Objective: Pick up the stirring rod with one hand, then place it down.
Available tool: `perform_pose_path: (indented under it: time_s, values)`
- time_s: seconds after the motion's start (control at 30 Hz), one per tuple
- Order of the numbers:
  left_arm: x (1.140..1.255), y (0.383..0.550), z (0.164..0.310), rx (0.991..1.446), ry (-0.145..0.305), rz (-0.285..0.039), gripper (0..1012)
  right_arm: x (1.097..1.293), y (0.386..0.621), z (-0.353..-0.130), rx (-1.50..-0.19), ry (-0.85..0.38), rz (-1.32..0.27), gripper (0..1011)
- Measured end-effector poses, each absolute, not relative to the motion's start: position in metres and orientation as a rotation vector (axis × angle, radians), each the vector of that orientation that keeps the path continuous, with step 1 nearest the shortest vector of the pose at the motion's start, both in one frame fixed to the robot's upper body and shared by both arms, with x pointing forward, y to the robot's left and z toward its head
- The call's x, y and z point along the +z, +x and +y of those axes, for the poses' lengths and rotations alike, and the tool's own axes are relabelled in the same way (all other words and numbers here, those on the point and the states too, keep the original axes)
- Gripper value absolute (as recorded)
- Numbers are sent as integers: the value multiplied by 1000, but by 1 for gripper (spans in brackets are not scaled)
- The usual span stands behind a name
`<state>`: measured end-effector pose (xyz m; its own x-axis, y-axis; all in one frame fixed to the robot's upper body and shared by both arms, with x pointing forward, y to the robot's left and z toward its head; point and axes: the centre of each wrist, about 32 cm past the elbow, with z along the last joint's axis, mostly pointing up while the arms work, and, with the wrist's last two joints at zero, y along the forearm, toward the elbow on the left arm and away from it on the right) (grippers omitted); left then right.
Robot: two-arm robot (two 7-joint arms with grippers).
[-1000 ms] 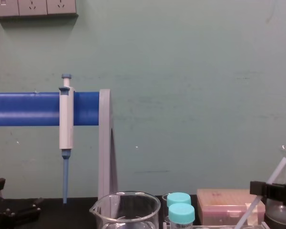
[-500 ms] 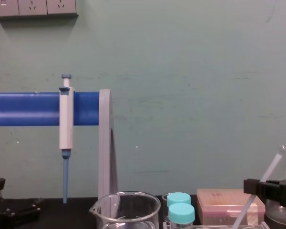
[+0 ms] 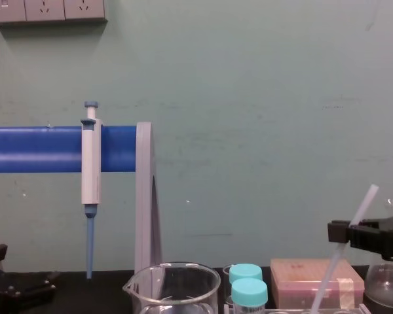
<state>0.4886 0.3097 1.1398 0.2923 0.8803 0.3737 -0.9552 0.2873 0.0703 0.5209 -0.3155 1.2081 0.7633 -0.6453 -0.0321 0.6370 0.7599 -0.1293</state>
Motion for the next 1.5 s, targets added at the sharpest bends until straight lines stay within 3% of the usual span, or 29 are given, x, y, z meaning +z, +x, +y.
perform_pose_path:
  time_s: [0.5,1.23,1.5]
  values:
    - [1140,489,310,1248,305,-285,1000,1233,528,-315,-654,-226,26,71]
    - [1140,489,310,1248,304,-285,1000,1257,519,-321,-637,-237,-27,71]
    - [1140,489,310,1248,304,-285,1000,1275,518,-325,-635,-249,-59,71]
